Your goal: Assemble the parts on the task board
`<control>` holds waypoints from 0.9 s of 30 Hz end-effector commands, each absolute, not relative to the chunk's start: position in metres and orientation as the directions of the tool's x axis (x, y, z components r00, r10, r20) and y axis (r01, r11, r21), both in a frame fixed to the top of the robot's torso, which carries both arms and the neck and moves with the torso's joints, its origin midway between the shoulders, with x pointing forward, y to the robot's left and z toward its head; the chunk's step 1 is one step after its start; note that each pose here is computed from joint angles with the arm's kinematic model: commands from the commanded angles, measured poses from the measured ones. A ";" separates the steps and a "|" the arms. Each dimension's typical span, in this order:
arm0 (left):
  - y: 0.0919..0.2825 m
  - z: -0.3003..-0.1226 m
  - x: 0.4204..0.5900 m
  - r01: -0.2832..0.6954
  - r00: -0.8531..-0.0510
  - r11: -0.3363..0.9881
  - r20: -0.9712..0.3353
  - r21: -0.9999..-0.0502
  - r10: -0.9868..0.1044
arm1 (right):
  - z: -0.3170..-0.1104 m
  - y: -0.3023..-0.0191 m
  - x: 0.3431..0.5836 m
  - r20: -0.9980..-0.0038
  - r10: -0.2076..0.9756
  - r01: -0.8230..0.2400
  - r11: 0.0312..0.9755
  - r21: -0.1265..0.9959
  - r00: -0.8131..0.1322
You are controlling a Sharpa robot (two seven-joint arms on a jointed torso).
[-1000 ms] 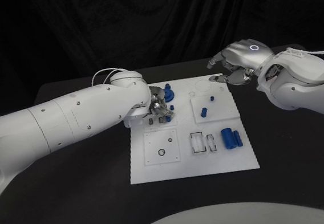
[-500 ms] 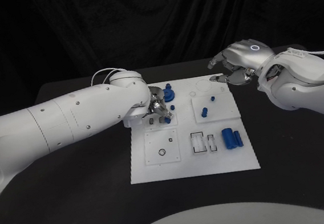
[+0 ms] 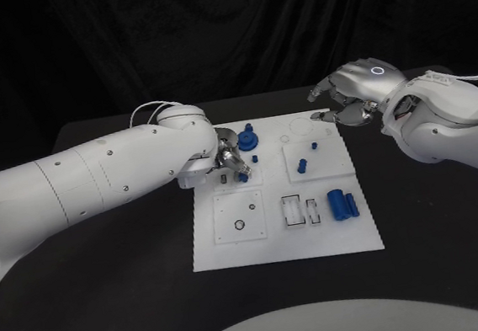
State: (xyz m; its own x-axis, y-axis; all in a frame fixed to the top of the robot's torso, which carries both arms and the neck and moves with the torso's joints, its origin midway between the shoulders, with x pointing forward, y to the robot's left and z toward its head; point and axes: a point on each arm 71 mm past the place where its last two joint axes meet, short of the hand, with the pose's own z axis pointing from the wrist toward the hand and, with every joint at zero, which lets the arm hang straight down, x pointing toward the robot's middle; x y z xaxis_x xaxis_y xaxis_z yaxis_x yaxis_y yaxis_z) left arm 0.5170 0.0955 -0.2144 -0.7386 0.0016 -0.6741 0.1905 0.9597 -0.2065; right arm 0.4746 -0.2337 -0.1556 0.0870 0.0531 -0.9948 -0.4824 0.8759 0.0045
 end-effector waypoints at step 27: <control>0.114 -0.214 0.521 0.137 -0.708 0.963 -0.703 -0.232 -0.069 | -0.160 -0.237 0.475 -0.997 0.039 -0.465 0.885 0.000 0.073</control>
State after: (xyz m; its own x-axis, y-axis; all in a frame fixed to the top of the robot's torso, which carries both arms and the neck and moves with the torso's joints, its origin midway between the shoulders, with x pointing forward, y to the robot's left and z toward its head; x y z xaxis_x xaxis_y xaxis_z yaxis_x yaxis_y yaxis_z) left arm 0.5216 0.1159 -0.2134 -0.7107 -0.0578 -0.7011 0.1372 0.9661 -0.2188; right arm 0.4748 -0.2361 -0.1585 0.0766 0.0448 -0.9961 -0.4762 0.8793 0.0029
